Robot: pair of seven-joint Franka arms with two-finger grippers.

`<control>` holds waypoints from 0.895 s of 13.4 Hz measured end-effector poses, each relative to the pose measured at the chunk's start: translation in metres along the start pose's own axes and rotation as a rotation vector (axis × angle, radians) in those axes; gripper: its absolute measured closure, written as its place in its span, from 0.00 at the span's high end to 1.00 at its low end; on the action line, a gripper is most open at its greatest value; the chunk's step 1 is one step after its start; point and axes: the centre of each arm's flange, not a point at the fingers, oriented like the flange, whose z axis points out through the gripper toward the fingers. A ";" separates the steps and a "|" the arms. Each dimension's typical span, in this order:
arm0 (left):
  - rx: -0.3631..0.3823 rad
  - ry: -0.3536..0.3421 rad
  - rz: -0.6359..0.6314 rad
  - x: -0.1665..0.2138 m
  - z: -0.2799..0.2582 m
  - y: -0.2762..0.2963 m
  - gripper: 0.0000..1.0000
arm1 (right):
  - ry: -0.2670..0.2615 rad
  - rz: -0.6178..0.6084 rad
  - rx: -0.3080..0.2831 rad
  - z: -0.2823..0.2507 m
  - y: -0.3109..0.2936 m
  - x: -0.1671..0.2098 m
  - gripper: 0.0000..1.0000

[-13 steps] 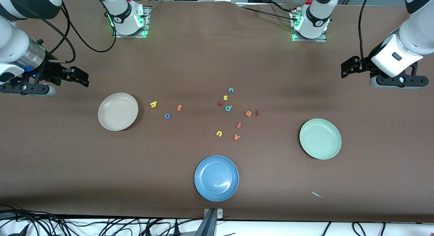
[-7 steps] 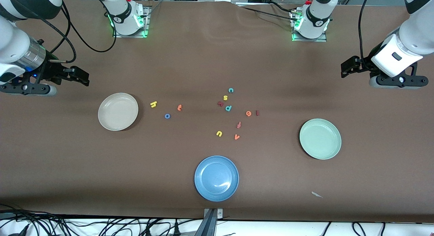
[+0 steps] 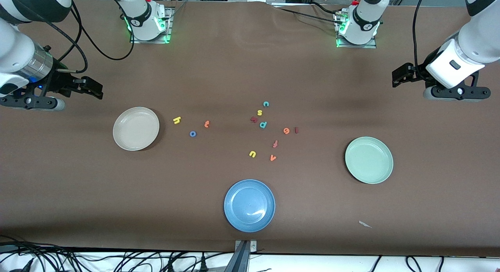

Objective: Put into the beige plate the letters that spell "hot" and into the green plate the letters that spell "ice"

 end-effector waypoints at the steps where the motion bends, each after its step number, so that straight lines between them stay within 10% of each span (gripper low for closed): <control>1: 0.000 -0.001 0.001 0.000 0.000 0.000 1.00 | 0.000 0.000 0.000 0.000 0.000 0.000 1.00; 12: 0.001 -0.005 0.003 -0.001 0.000 0.001 1.00 | -0.007 0.066 -0.002 0.001 -0.007 -0.002 1.00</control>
